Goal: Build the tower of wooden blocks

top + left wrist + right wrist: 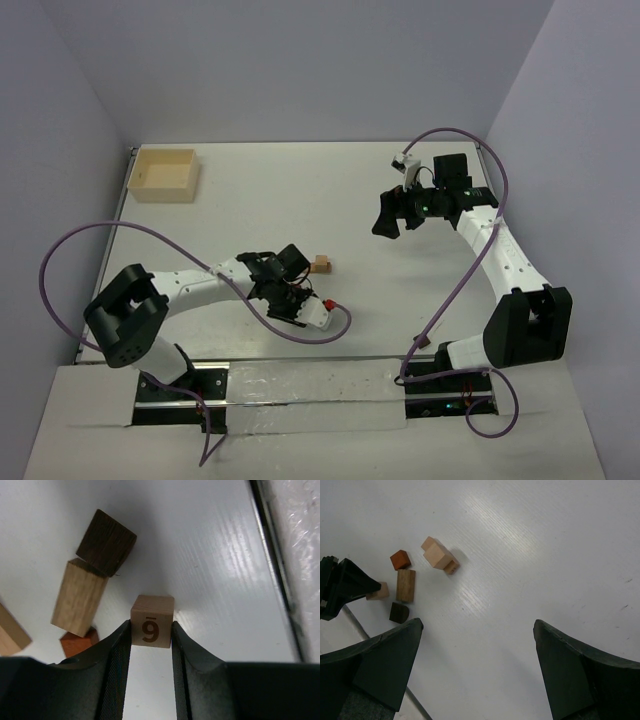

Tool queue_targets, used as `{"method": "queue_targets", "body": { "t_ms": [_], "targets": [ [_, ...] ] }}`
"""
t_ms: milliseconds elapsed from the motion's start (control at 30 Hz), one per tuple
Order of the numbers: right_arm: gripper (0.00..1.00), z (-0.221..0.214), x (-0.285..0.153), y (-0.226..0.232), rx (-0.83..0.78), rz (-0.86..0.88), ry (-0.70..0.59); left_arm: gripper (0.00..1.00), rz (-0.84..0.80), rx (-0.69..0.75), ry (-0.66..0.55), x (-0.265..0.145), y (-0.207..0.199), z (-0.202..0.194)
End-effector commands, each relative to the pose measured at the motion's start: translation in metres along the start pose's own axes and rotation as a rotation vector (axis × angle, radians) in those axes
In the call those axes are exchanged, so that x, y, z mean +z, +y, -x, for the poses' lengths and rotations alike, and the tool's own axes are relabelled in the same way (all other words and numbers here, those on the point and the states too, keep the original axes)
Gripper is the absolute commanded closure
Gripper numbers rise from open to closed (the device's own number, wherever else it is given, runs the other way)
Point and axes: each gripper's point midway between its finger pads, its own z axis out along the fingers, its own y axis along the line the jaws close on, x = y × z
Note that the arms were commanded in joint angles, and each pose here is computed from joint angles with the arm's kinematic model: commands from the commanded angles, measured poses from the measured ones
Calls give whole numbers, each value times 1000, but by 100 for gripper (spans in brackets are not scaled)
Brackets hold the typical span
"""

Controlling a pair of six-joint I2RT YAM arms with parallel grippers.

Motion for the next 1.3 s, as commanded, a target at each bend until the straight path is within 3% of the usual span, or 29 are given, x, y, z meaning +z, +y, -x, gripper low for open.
{"method": "queue_targets", "body": {
  "t_ms": [0,200,367,767,1267],
  "targets": [
    [0,10,-1,-1,-37,7,-41,85,26,-127,-68,-34,9,22],
    [0,8,2,-1,-36,18,-38,89,105,-287,-210,-90,42,29],
    [0,9,4,-3,-35,14,-36,98,202,-336,-206,-107,69,7],
    [0,8,8,-11,-31,-4,-23,98,211,-435,-134,-80,125,-17],
    [0,7,12,-12,-27,1,-22,92,296,-483,-96,-72,153,-26]
  ]
}}
